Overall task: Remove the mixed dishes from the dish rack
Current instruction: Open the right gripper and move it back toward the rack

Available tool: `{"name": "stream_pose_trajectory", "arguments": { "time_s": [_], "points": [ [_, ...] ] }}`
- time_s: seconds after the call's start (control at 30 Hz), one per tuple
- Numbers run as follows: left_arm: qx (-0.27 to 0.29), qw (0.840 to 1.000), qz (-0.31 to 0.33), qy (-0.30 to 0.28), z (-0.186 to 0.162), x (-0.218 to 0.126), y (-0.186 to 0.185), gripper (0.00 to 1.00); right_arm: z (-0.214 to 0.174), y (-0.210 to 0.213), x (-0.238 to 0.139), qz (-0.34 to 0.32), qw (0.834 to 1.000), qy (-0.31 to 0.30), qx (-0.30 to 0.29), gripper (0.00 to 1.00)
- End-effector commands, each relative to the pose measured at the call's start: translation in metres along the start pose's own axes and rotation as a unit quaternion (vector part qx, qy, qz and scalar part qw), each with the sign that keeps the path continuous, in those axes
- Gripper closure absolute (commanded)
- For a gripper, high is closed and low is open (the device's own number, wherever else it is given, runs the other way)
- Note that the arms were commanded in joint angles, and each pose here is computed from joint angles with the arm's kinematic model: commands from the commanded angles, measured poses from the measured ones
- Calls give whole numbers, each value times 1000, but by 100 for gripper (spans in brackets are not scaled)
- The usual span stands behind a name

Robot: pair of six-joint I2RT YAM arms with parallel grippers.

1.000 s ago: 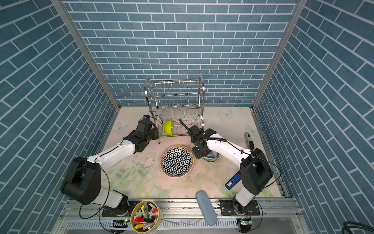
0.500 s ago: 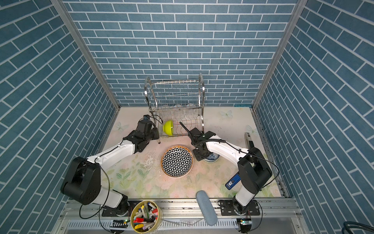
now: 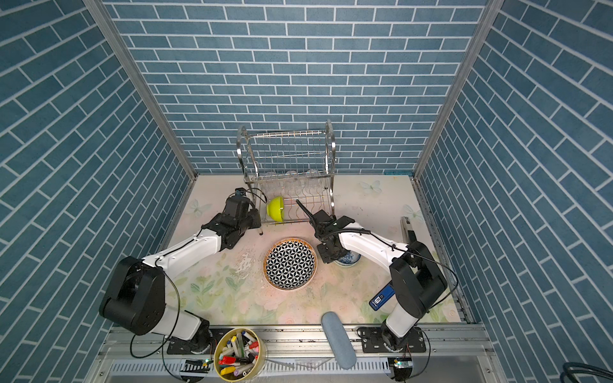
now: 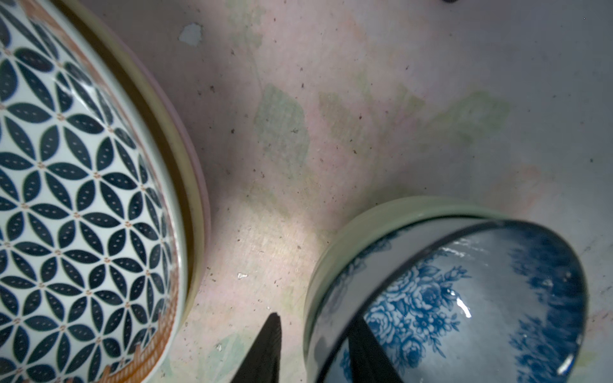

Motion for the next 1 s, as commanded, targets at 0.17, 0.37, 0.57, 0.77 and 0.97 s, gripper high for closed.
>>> {"name": "stream_pose_trajectory", "arguments": {
  "time_s": [0.17,0.37,0.57,0.77,0.97],
  "points": [
    [-8,1000,9,16,-8,-1,5,92,16,7,-51,61,995,-71,26,57],
    [-8,1000,8,17,-9,0,5,92,56,31,-79,160,964,-213,22,42],
    [-8,1000,7,18,-9,1,5,92,97,54,-86,226,922,-313,18,40],
    [-10,1000,2,19,-10,0,3,92,134,79,-83,291,869,-400,1,43],
    [-11,1000,-1,19,-9,0,2,92,170,97,-66,314,845,-433,-9,46]
  ]
}}
Point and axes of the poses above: each gripper's point midway between its finger pads, its own x axis out along the fingers, its own y axis along the line the jaws close on, z = x × y, the point moved 1 cm from there along -x, back along the fingers, and after that the axes turned 4 degrees about x, right-handed, at the moved point
